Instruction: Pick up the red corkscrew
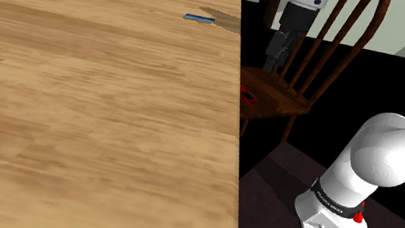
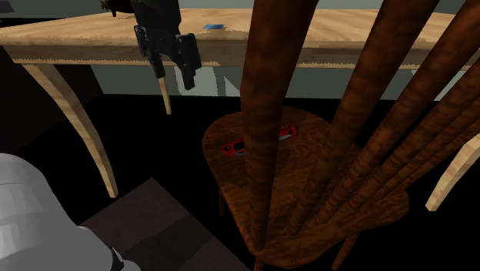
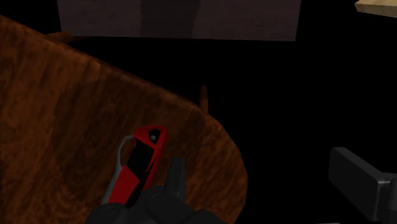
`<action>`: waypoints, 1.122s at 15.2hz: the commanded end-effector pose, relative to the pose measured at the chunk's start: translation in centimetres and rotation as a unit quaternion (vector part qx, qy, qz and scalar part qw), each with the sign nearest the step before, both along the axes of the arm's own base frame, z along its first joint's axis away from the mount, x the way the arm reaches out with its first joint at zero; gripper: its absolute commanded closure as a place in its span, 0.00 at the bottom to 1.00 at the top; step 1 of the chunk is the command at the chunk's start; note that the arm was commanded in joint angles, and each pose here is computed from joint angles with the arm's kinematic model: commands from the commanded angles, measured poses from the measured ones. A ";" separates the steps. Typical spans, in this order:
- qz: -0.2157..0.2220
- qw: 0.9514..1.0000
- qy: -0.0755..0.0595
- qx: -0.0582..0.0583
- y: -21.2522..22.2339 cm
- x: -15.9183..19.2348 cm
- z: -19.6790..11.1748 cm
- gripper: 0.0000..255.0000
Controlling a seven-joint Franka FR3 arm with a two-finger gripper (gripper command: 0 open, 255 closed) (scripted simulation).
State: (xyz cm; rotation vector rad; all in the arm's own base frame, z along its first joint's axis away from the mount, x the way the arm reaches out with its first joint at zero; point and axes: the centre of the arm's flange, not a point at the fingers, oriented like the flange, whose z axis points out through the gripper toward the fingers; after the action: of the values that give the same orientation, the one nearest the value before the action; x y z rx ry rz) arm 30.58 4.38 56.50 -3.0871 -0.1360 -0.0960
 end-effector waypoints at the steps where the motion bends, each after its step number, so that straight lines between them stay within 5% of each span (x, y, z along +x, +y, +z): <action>1: 0.000 1.000 0.000 0.000 0.0 0.0 0.0 0.00; 17: -0.115 0.992 -0.006 -0.059 -8.7 13.3 -12.3 0.00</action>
State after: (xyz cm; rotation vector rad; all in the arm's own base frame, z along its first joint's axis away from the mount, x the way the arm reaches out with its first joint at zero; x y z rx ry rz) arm 42.61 -3.59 44.85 -3.2005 0.2009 -0.1146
